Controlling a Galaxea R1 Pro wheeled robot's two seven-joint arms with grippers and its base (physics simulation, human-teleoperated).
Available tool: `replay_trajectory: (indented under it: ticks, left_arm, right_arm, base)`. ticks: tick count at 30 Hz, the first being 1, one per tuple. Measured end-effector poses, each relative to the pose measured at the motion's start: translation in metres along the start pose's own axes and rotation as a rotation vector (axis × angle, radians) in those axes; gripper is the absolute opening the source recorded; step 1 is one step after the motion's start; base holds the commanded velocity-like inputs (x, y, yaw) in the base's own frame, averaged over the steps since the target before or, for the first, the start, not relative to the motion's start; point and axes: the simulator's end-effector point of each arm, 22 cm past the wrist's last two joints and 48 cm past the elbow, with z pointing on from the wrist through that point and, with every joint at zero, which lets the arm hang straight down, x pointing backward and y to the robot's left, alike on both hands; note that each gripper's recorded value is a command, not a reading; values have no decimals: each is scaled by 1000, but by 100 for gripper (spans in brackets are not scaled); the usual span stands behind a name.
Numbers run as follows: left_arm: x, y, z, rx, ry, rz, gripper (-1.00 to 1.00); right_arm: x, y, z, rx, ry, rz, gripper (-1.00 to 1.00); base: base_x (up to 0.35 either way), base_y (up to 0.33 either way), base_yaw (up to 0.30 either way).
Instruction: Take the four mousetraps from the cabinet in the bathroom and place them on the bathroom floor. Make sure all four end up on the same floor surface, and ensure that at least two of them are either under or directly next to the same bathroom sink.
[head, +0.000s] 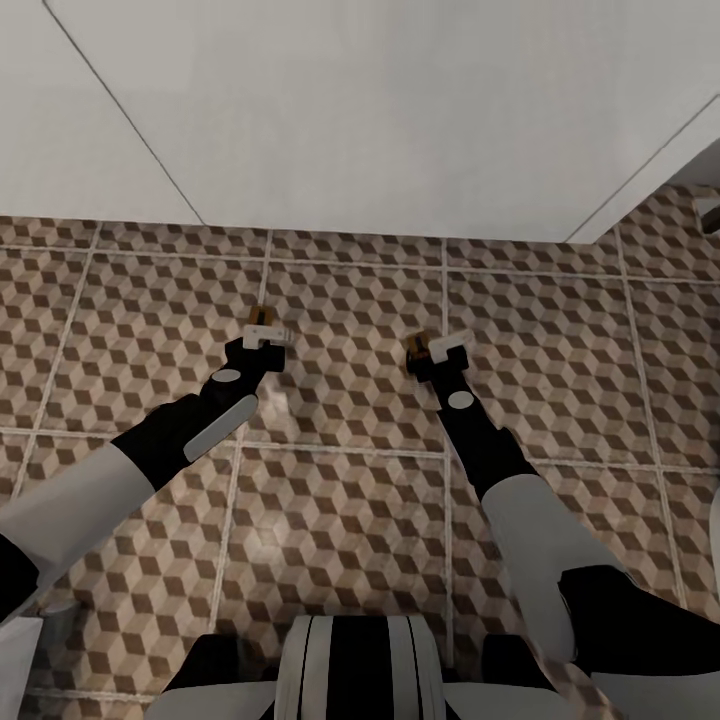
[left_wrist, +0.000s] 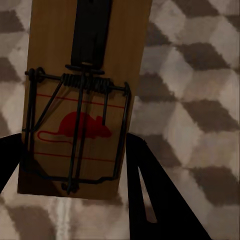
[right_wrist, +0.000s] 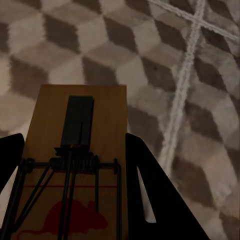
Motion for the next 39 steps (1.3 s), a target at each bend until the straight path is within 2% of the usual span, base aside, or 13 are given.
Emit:
replay_trajectory:
  ticks: [15, 30, 39]
  left_arm:
    - [3, -1, 0, 1, 4, 1, -100]
    - [3, -2, -1, 2, 3, 0, -100]
    - [6, -2, -1, 3, 8, -1, -100]
  right_arm:
    - [0, 0, 0, 0, -3, 1, -100]
    - [0, 0, 0, -1, -2, 0, -100]
    - [2, 2, 0, -3, 3, 0, -100]
  base:
    - [19, 0, 0]
    - [162, 0, 0]
    - [36, 0, 0]
